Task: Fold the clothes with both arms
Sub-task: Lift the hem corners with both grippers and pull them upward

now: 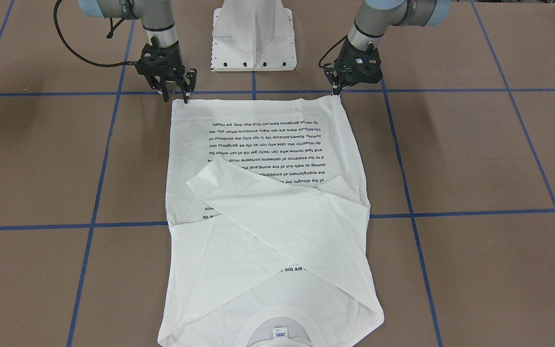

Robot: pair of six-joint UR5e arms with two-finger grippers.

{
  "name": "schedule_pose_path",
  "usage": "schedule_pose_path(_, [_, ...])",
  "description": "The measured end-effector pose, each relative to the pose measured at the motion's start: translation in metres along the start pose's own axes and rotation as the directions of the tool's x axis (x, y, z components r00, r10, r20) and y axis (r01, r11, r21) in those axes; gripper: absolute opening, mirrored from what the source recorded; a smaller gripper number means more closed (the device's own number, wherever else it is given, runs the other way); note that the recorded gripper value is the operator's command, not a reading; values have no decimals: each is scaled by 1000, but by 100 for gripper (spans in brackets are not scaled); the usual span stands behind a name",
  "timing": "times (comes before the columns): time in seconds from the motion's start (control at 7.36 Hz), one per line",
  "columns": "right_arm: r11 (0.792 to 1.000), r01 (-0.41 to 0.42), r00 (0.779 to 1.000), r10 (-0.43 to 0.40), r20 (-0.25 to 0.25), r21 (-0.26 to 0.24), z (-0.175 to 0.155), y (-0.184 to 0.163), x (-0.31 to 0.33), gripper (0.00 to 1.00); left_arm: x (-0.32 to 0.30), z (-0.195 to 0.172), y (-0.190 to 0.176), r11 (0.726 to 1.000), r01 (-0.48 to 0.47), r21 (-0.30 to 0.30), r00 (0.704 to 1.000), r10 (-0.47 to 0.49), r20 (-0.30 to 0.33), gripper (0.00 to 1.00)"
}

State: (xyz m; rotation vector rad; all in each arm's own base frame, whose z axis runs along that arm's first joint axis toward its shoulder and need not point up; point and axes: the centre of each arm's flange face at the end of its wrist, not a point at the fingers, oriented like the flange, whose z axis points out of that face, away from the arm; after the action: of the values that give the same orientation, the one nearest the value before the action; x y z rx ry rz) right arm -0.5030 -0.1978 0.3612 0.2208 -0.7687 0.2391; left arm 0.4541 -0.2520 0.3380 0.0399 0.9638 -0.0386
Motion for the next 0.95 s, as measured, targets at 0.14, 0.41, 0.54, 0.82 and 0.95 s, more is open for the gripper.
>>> schedule_pose_path(0.14, [1000,0,1000,0,2,2,1,1,-3,16,1,0,0,1000,0,0,1000,0,-2,0])
schedule_pose_path(0.41, [1000,-1,1000,1,4,2,1,1,-5,0,1,-1,0,1000,-1,1,1000,1,-4,0])
schedule_pose_path(0.54, [1000,-2,1000,2,4,3,1,1,-5,0,2,-1,0,1000,-1,1,1000,1,-5,0])
schedule_pose_path(0.82, [1000,-8,1000,8,14,4,-5,-3,-7,0,3,-2,0,1000,-2,0,1000,2,-8,0])
schedule_pose_path(0.95, [1000,-14,1000,14,28,2,-15,-8,-8,0,6,-7,1,1000,-5,-1,1000,5,-19,0])
